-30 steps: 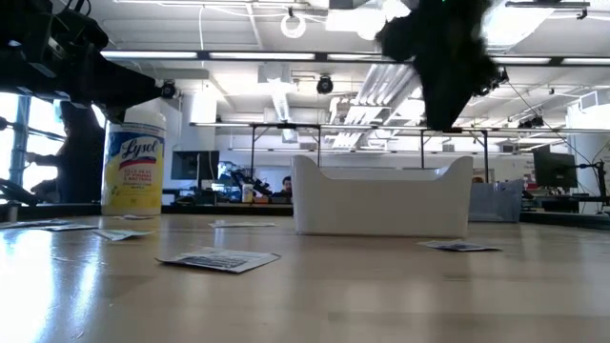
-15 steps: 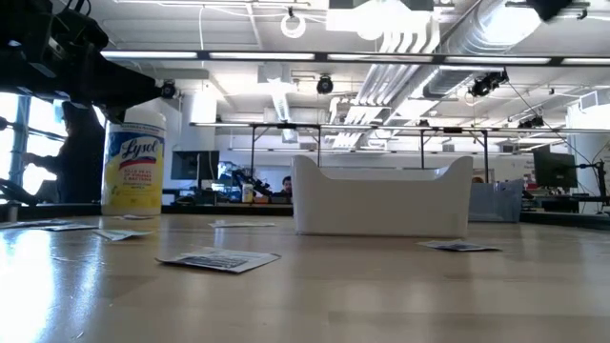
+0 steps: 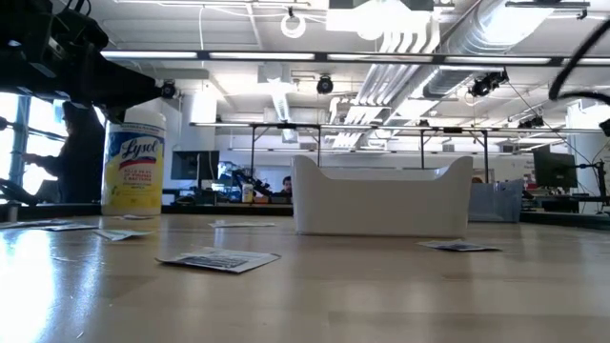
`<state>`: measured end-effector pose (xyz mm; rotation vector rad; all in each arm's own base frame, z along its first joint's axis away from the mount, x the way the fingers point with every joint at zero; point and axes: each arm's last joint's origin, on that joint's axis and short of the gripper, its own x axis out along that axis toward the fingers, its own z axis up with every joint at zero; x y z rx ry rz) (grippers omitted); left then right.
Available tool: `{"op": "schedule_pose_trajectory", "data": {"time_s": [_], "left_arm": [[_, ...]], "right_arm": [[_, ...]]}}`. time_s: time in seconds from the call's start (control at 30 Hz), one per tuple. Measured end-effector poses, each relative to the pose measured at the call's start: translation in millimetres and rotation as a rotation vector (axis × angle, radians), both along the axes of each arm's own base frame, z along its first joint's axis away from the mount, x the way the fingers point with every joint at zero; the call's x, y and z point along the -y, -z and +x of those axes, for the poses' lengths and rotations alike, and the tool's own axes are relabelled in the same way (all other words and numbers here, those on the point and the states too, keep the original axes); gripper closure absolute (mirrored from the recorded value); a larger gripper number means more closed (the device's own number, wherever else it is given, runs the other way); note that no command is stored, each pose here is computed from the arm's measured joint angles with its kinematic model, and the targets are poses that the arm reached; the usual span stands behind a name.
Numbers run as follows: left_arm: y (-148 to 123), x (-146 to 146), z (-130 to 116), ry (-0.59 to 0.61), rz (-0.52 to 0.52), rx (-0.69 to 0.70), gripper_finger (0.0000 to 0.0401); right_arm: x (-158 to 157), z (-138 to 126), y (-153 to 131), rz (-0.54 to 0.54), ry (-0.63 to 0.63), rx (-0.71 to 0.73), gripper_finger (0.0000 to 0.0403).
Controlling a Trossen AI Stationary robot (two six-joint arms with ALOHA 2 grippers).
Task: Pick & Place First Aid Supplies
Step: Put the blue alcohol pad into the white bin
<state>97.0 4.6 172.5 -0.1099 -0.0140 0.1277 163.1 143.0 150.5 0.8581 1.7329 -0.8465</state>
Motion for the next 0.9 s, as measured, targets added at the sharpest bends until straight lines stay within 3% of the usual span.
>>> {"op": "schedule_pose_trajectory", "data": {"time_s": [0.2,0.37,0.7,0.9], "left_arm": [[0,0,0,0.000,0.000,0.000,0.0282],[0,0,0,0.000,0.000,0.000,0.0282],[0,0,0,0.000,0.000,0.000,0.0282],[0,0,0,0.001,0.000,0.000,0.0282]], "right_arm": [[7,-9,13,-0.014,-0.017,-0.024,0.0269],[12,-11,24,0.066,-0.013,-0.005,0.0270],[22,-9,13,0.052,-0.013,0.087,0.0270],[27,-16,22,0.116,0.001,0.108,0.0270]]}}
